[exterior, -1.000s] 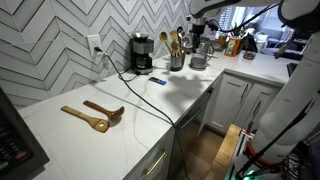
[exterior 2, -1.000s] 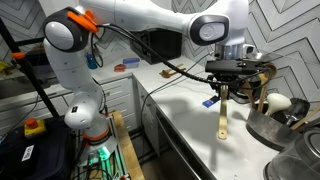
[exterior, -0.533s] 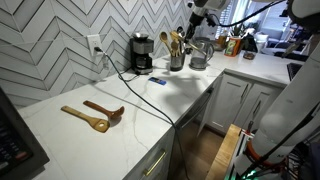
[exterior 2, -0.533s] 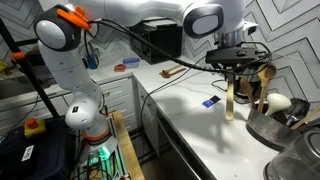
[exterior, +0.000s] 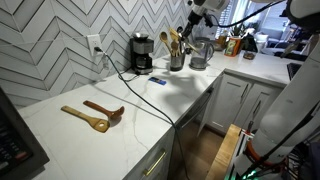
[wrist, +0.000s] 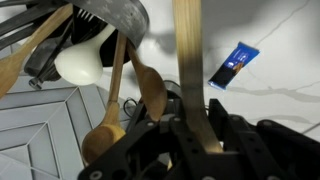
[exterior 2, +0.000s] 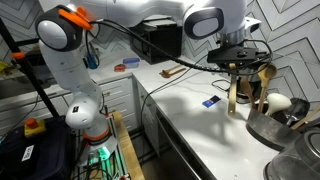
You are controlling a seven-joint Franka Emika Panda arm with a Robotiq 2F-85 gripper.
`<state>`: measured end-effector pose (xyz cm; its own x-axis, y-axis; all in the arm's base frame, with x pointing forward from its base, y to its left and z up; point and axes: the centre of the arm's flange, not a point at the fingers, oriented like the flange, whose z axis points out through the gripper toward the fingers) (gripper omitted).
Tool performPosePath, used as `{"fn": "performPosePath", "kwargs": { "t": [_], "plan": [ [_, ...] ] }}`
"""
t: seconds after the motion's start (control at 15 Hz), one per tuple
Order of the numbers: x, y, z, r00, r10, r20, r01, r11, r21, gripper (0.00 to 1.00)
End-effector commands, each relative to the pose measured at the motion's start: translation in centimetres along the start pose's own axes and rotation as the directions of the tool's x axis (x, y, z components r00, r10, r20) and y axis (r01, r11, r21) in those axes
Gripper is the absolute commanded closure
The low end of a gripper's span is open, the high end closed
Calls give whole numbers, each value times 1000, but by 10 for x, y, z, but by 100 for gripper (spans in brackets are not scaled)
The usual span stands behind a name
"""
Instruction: Move the wooden spoon from the counter to the utensil holder
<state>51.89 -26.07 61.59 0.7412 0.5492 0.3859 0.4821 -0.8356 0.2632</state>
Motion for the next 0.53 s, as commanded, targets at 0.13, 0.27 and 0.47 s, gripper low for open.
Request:
{"fn": "performPosePath", "kwargs": {
  "t": [0.13,0.27,0.47],
  "plan": [
    [-2,20,-12,969,47,-243,-58,998,-37,93],
    [-6,27,-14,953,54,-299,-74,996,-54,93],
    [-12,39,-10,922,75,-380,-108,992,-67,93]
  ]
}}
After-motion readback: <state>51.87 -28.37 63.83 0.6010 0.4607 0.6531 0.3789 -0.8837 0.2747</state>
